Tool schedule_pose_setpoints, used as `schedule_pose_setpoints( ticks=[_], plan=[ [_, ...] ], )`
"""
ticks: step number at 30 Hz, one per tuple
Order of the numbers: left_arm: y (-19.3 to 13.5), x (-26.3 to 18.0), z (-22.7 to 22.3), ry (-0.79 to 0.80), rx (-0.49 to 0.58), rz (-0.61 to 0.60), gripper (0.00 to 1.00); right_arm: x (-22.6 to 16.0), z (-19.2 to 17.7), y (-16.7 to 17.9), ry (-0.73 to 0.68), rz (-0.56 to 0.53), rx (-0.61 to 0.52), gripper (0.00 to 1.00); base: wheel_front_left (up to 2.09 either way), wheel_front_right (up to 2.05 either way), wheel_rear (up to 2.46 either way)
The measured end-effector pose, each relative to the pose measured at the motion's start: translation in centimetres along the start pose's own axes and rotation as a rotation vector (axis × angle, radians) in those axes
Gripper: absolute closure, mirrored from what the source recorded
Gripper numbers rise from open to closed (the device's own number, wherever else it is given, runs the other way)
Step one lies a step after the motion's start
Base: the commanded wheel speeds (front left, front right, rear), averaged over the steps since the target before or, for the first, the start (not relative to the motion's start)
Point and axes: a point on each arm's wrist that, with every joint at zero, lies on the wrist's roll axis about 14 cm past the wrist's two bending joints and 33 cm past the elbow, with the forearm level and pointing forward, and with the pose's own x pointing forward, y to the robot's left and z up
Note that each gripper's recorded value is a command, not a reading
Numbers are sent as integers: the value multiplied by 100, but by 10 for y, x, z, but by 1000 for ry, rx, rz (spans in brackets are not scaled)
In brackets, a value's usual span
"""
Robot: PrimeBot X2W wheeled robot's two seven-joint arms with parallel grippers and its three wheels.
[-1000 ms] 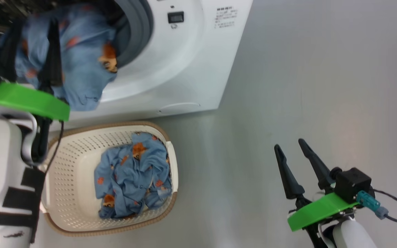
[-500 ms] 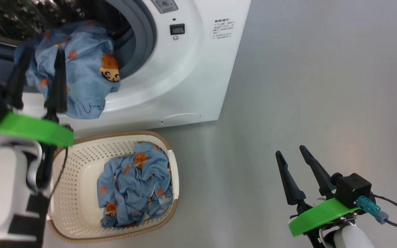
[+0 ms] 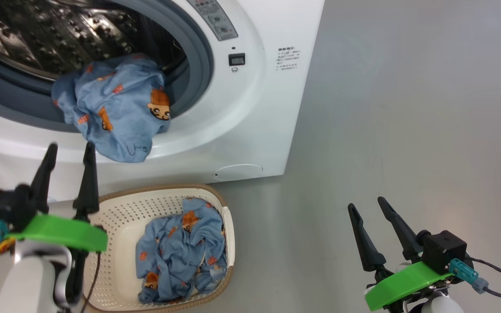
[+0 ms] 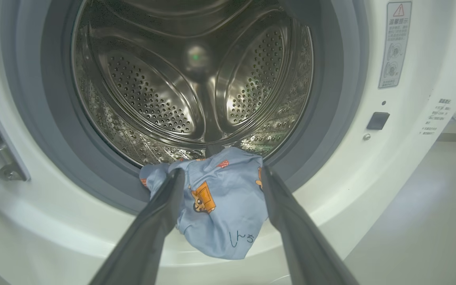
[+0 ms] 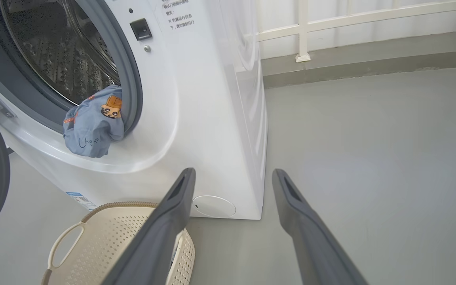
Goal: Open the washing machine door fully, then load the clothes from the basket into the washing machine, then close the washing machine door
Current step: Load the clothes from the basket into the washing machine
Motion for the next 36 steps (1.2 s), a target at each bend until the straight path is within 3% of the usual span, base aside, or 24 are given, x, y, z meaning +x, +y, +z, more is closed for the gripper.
schedule_pose_setpoints(
  ticks=[19,36],
  plan=[
    [29,-87,4,-14,-26,195,0,-24,22,5,-59,-1,-10,0,0,0,0],
    [29,-118,0,3,-17,235,0,-42,27,4,-76,-10,-23,0,0,0,0]
  ],
)
